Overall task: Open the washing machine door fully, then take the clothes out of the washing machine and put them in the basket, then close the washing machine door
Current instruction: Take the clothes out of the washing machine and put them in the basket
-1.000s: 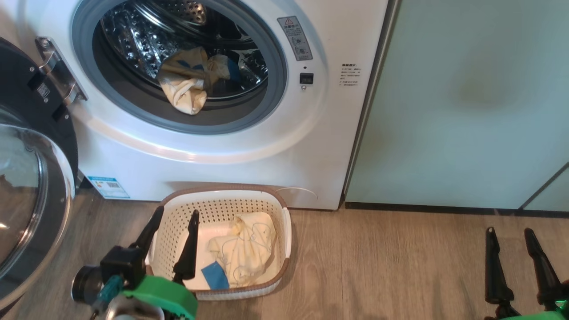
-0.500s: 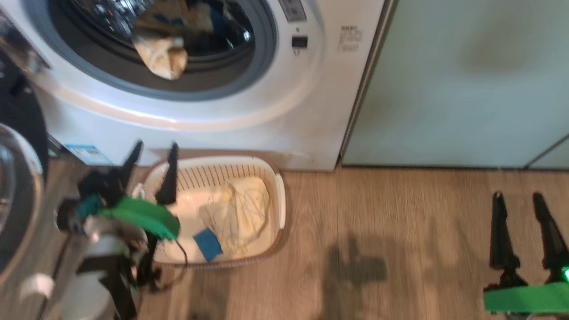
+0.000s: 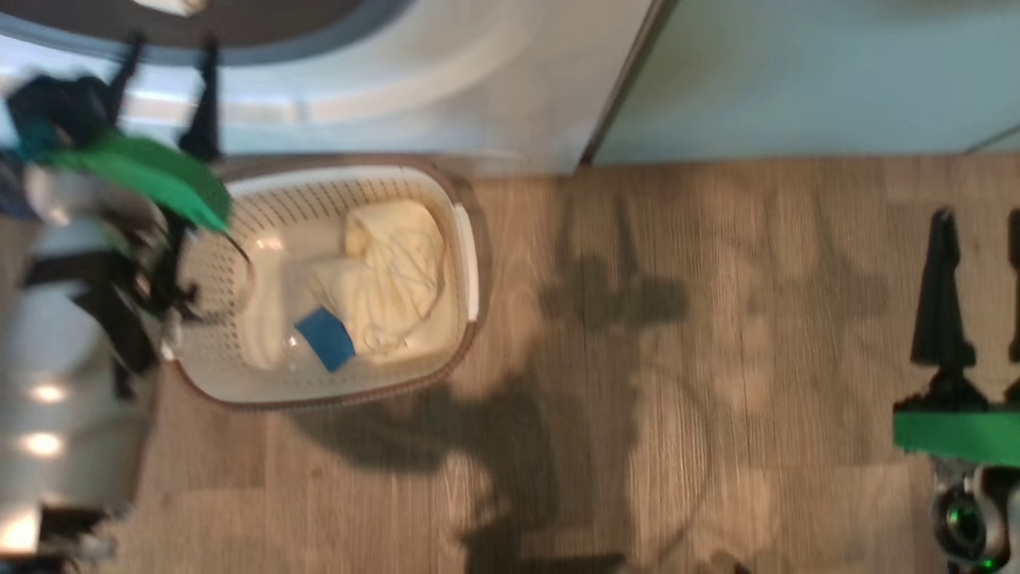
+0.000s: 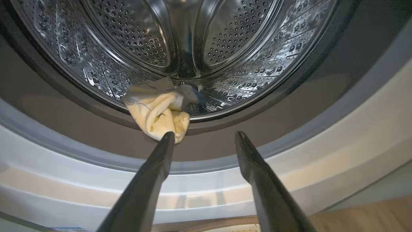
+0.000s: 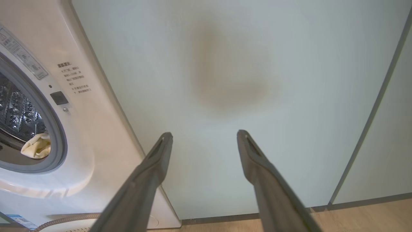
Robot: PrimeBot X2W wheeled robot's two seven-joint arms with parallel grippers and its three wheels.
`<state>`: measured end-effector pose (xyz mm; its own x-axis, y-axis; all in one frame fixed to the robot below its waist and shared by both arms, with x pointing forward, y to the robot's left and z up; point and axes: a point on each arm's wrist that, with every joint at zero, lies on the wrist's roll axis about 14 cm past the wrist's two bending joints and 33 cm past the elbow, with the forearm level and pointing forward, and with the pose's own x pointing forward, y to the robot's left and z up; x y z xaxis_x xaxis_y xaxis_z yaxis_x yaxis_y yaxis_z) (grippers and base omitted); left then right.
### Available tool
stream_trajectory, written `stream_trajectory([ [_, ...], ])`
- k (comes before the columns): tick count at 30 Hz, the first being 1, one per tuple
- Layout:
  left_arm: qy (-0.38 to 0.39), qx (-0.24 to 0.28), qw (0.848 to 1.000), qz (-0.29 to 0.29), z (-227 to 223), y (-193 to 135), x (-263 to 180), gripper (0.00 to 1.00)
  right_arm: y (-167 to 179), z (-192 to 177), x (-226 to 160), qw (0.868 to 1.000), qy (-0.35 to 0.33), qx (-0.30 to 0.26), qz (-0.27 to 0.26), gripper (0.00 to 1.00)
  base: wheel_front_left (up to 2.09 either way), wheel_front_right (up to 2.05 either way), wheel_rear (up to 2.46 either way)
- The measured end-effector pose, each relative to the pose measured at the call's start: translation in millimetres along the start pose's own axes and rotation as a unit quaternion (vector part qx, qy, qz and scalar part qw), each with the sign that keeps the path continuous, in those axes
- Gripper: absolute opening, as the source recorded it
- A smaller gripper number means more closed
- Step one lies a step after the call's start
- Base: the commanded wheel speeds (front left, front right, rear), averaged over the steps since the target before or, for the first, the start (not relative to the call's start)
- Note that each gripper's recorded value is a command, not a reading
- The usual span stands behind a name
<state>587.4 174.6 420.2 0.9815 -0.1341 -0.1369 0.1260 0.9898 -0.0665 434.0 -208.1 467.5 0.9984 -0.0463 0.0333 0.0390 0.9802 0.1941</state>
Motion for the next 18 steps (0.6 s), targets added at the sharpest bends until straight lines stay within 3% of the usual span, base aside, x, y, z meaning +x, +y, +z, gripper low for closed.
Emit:
stream_trajectory([
  [9, 0.042, 0.028, 0.999, -0.008, -14.1, 16.3, 67.3, 1.0, -16.7, -34.3, 14.0, 0.999, 0.034, 0.017, -0.024, 1.0, 0.0, 0.0, 0.0],
  [18, 0.091, 0.074, 0.993, -0.026, -18.7, 17.3, 113.5, 1.0, -30.6, -46.4, 17.9, 0.998, 0.045, 0.027, -0.043, 1.0, 0.0, 0.0, 0.0],
])
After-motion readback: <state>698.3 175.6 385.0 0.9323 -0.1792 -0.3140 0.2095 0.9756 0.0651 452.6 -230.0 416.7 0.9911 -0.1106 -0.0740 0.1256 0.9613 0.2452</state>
